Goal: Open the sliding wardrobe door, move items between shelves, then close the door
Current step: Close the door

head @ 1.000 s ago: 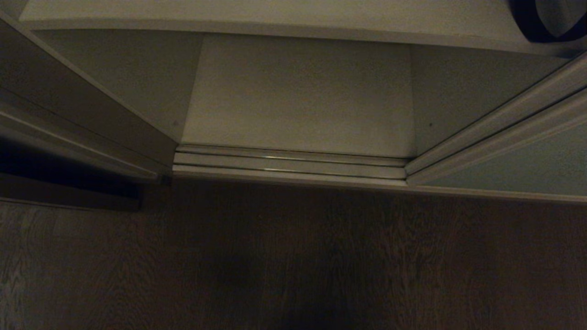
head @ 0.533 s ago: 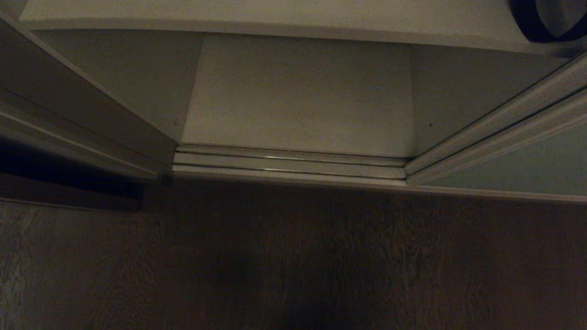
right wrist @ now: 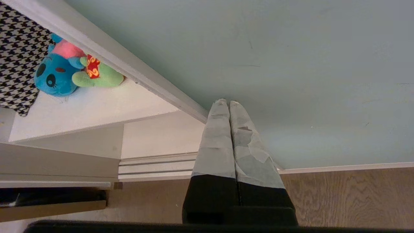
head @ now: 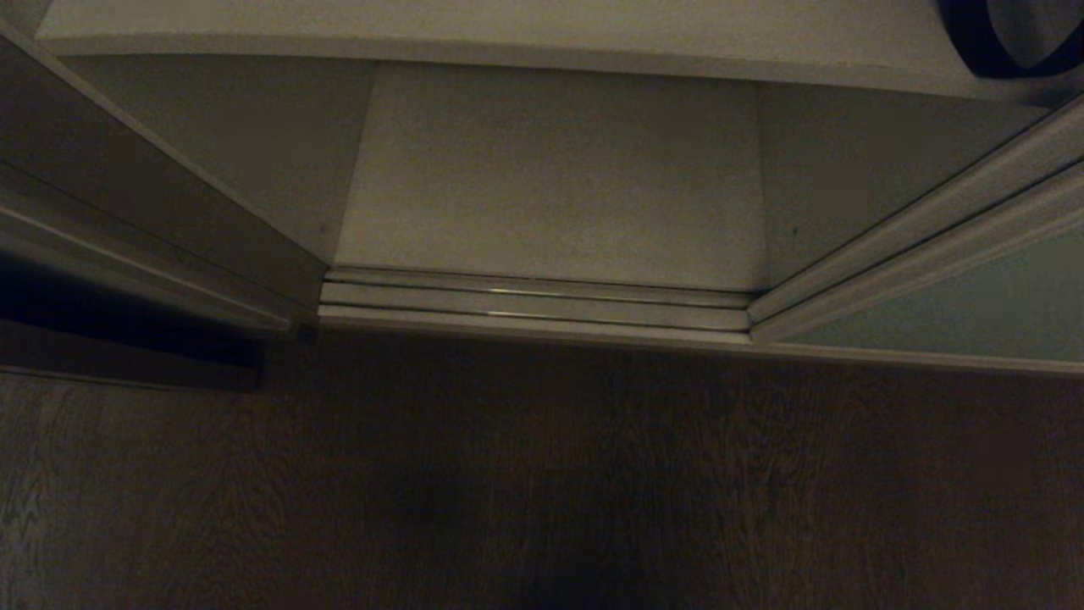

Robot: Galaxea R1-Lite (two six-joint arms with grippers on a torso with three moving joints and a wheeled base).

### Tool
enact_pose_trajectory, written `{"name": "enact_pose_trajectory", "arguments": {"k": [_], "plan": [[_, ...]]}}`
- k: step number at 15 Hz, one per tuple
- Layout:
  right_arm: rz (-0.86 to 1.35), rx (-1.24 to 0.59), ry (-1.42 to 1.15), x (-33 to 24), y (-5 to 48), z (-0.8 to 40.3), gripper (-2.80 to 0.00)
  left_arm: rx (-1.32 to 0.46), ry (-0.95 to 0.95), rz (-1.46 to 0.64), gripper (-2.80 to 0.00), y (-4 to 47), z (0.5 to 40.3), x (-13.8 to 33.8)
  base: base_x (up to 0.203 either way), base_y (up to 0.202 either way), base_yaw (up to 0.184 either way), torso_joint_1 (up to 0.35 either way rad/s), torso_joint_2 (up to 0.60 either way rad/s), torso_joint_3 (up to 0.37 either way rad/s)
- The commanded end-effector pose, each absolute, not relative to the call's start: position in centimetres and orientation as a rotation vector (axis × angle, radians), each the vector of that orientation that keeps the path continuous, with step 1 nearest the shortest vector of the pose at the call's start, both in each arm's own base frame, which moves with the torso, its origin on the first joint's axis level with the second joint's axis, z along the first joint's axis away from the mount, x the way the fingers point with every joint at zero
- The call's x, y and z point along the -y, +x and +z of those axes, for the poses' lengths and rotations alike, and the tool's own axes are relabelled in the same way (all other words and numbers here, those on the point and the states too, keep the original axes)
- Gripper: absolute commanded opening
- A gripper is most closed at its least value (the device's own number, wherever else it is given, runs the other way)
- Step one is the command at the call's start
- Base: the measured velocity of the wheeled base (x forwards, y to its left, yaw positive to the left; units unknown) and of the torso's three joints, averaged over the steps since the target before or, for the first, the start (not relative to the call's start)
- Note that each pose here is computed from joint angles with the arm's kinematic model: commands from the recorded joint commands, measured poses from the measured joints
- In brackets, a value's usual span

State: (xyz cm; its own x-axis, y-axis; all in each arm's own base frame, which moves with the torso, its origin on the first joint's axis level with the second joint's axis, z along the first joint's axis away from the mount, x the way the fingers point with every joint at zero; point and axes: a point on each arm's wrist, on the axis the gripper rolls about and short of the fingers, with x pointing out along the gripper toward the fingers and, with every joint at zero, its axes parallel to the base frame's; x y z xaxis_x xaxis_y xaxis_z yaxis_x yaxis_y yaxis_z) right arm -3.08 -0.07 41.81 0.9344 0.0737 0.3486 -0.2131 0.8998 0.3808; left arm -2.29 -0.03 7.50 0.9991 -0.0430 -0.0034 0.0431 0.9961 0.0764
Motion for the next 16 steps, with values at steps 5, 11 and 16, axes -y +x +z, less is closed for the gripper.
{"name": "enact_pose_trajectory", "arguments": {"k": [5,11,16], "plan": [[0.110,0.336,0.423,-0.1,-1.4,42.2,-2.80,-0.003,0.077,-0.043,-2.80,-2.3,7.5,0.0,0.000,0.000,0.000,0.000,0.00,0.000],[0.155,0.297,0.417,-0.2,-0.9,41.9,-2.80,-0.003,0.077,-0.043,-2.80,-2.3,7.5,0.0,0.000,0.000,0.000,0.000,0.00,0.000],[0.246,0.253,0.403,-0.4,-0.4,41.5,-2.80,-0.003,0.077,-0.043,-2.80,-2.3,7.5,0.0,0.000,0.000,0.000,0.000,0.00,0.000]]}}
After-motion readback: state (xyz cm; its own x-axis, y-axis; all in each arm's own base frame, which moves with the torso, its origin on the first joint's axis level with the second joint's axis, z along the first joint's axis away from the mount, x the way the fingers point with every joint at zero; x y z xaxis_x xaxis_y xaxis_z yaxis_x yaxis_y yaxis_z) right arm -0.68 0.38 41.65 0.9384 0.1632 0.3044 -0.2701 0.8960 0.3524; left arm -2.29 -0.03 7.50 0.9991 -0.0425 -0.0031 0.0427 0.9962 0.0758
